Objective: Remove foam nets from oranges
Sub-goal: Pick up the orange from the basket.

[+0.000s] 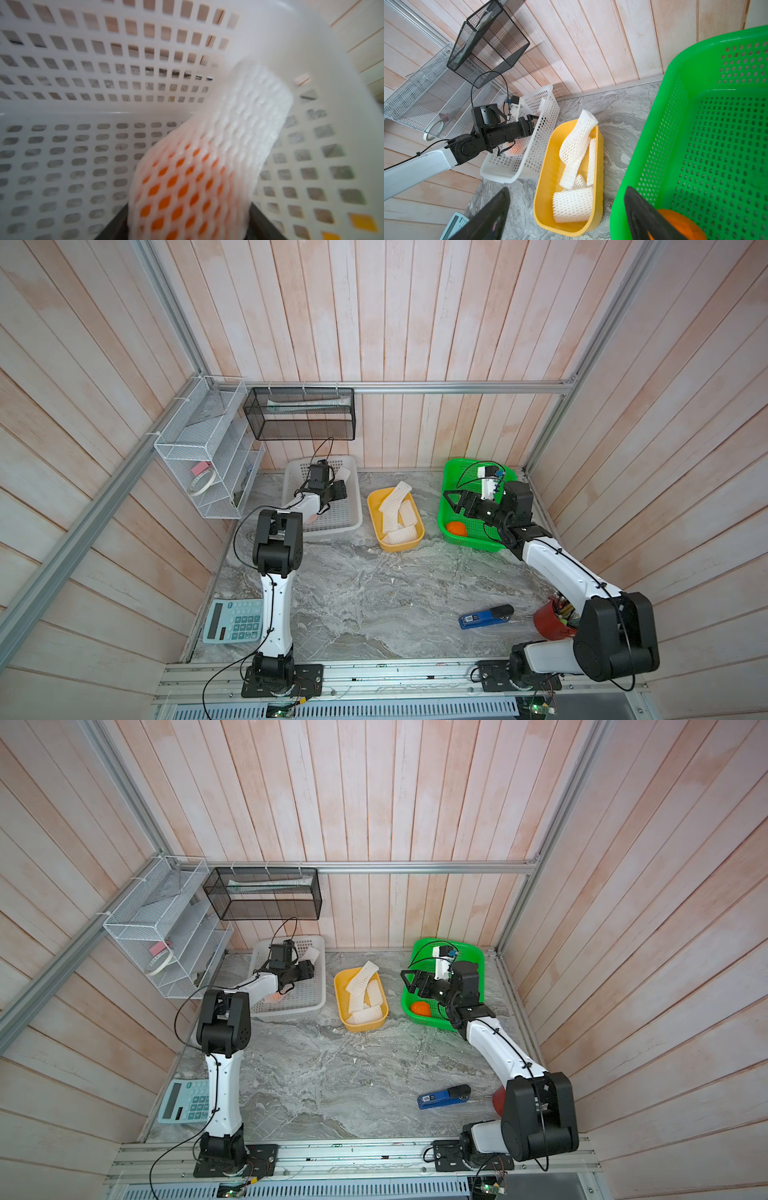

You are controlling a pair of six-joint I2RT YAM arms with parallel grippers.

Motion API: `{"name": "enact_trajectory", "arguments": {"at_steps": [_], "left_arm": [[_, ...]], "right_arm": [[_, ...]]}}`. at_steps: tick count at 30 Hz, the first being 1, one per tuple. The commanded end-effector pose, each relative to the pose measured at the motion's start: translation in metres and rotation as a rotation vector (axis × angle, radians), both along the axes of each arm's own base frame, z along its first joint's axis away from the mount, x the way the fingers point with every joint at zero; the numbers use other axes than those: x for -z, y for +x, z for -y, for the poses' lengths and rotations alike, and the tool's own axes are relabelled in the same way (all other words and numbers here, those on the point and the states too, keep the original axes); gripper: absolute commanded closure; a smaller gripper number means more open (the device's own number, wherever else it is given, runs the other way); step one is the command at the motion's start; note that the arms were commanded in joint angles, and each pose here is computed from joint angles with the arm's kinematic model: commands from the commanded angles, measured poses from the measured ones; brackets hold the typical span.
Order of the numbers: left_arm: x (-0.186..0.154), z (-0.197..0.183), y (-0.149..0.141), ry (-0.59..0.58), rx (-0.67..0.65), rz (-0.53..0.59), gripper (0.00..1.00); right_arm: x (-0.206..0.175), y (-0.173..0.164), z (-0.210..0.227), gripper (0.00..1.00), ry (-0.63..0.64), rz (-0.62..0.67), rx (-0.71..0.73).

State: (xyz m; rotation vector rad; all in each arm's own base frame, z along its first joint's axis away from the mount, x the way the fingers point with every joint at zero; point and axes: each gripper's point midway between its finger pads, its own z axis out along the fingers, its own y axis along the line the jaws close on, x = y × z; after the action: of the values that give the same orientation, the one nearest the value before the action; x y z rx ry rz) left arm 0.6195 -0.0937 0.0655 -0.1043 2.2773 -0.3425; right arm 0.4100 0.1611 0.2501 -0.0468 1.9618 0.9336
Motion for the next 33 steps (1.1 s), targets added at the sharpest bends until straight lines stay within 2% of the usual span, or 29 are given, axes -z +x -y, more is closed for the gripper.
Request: {"name": "enact_trajectory", "arguments": {"at_steps": [1, 9, 14, 19, 24, 29, 33], "left_arm": [[-0.017, 0.002, 0.012, -0.074, 0.037, 0.067, 0.36], [-0.052, 0.017, 0.012, -0.141, 0.14, 0.171, 0.39], [-0.08, 0.029, -0.003, -0.225, 0.216, 0.255, 0.36], [-0.133, 0.032, -0.037, -0.315, 0.264, 0.425, 0.36], [-0.189, 0.041, -0.08, -0.386, 0.33, 0.541, 0.36], [-0.228, 0.055, -0.126, -0.408, 0.382, 0.609, 0.36], [-0.24, 0.079, -0.161, -0.456, 0.45, 0.601, 0.36]], "right_arm": [[-0.01, 0.006, -0.002, 0.14, 0.024, 0.024, -0.011], [-0.004, 0.007, -0.002, 0.14, 0.038, 0.022, -0.004], [-0.003, 0.007, -0.006, 0.14, 0.058, 0.024, -0.022], [-0.01, 0.003, -0.021, 0.14, 0.086, 0.054, -0.082], [-0.031, -0.006, -0.05, 0.14, 0.096, 0.131, -0.168], [-0.053, -0.02, -0.084, 0.14, 0.085, 0.208, -0.252], [-0.062, -0.033, -0.105, 0.14, 0.078, 0.267, -0.291]]}}
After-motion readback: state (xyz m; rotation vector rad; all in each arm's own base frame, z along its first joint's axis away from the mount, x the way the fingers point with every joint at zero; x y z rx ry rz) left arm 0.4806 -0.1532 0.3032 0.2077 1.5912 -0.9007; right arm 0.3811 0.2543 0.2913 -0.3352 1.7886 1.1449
